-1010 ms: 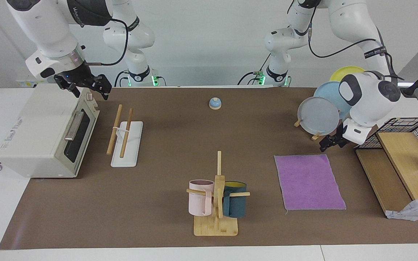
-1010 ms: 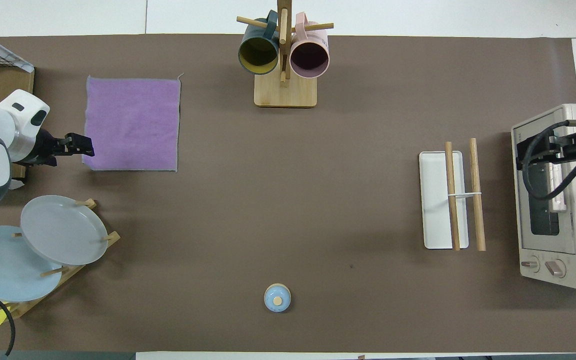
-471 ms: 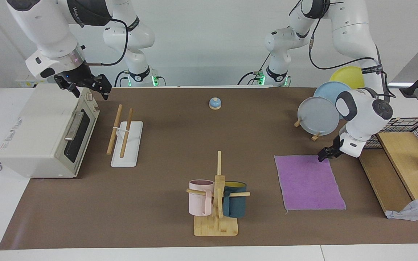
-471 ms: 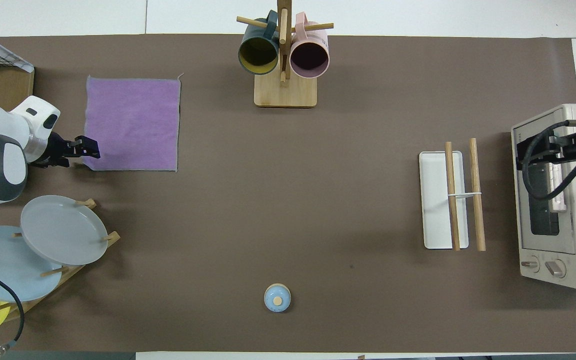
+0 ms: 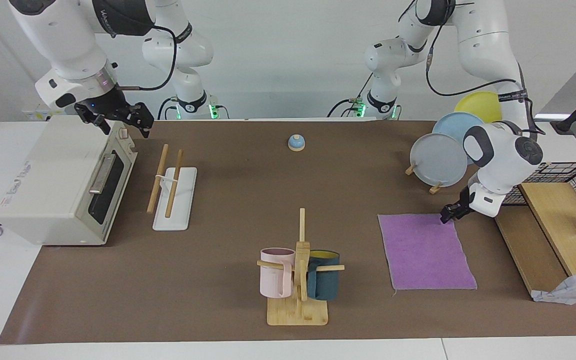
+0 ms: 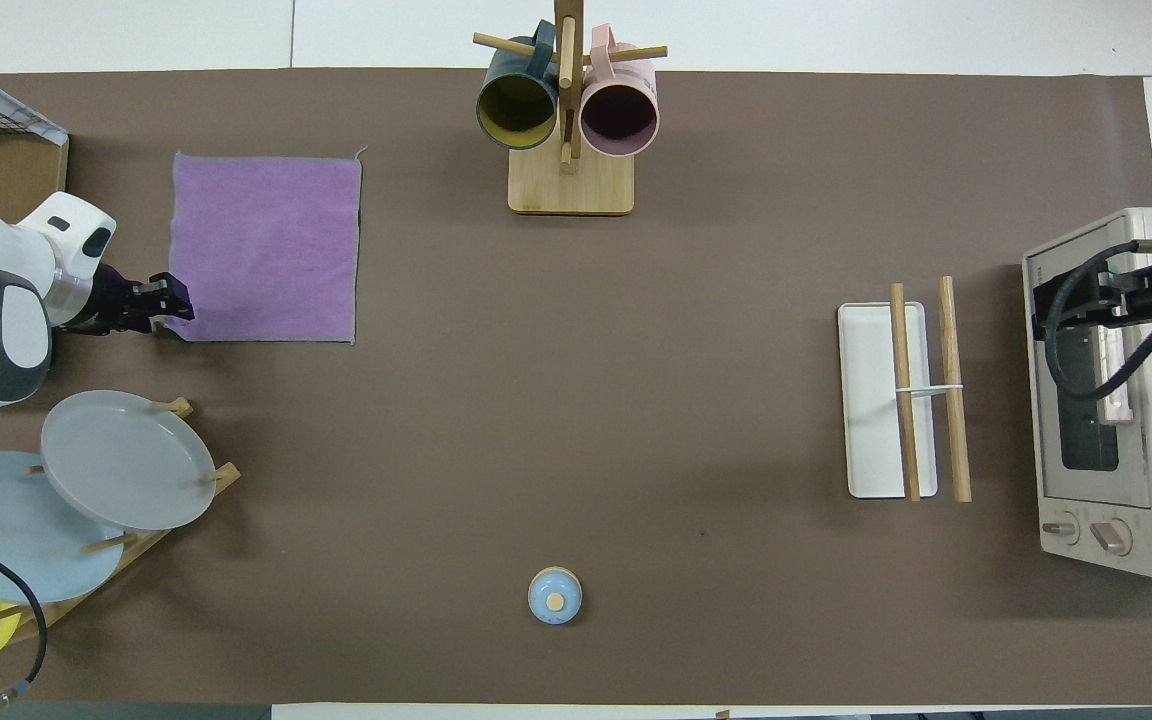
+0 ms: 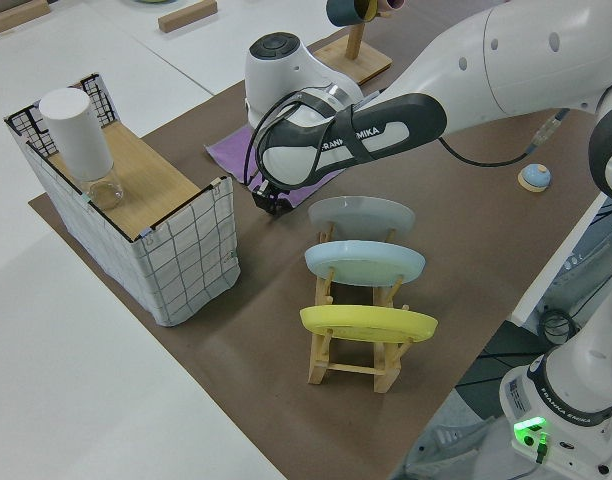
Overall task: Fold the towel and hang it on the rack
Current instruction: 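Move the left gripper to the purple towel's nearest edge and grasp it, then lift the purple towel with the left gripper, raising it off the table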
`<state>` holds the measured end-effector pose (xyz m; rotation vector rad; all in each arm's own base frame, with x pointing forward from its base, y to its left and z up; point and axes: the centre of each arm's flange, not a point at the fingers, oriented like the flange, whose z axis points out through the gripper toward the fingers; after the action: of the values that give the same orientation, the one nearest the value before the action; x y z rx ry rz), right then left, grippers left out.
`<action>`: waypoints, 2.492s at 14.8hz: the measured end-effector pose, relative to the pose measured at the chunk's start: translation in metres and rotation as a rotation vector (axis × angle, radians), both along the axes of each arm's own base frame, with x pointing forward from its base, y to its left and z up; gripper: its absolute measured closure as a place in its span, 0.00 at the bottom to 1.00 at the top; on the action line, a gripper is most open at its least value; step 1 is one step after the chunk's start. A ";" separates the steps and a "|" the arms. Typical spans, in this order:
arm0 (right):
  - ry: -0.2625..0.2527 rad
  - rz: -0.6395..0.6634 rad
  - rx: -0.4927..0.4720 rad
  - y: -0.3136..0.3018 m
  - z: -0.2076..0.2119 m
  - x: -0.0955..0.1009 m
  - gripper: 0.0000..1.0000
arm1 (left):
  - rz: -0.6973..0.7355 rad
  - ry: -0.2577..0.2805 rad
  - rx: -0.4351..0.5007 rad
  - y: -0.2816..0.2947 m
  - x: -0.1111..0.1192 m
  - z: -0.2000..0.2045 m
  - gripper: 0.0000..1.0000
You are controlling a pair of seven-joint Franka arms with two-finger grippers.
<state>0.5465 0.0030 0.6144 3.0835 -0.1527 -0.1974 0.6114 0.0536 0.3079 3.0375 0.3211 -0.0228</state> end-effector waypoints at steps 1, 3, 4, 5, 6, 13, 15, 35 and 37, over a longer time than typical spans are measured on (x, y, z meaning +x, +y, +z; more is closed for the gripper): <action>0.000 0.000 0.000 0.000 0.000 0.000 0.00 | 0.006 0.000 -0.006 0.001 0.000 0.000 0.54; 0.000 0.000 0.000 0.000 0.000 0.000 0.00 | 0.013 -0.001 -0.013 0.001 0.000 0.000 0.56; 0.000 0.000 0.000 0.000 0.000 0.000 0.00 | 0.014 -0.001 -0.014 0.001 0.000 0.000 0.56; 0.000 0.000 0.000 0.000 0.000 0.000 0.00 | 0.015 -0.002 -0.014 0.002 0.000 0.000 0.56; 0.000 0.000 0.000 0.000 0.000 0.000 0.00 | 0.016 -0.002 -0.014 0.002 0.000 -0.001 0.59; 0.000 0.000 0.000 0.000 0.000 0.000 0.00 | 0.029 0.001 -0.022 0.008 0.001 -0.009 0.67; 0.000 0.000 0.000 0.000 0.000 0.000 0.00 | 0.023 0.000 -0.023 0.008 0.001 -0.009 0.86; 0.000 0.000 0.000 0.000 0.000 0.000 0.00 | -0.397 0.018 0.062 -0.096 0.017 0.062 0.98; 0.000 0.000 0.000 0.000 0.000 0.000 0.00 | -0.605 0.012 0.174 -0.188 0.004 0.072 0.98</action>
<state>0.5465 0.0030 0.6144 3.0835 -0.1527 -0.1974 0.6151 -0.1339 0.3797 3.1717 -0.6308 -0.0551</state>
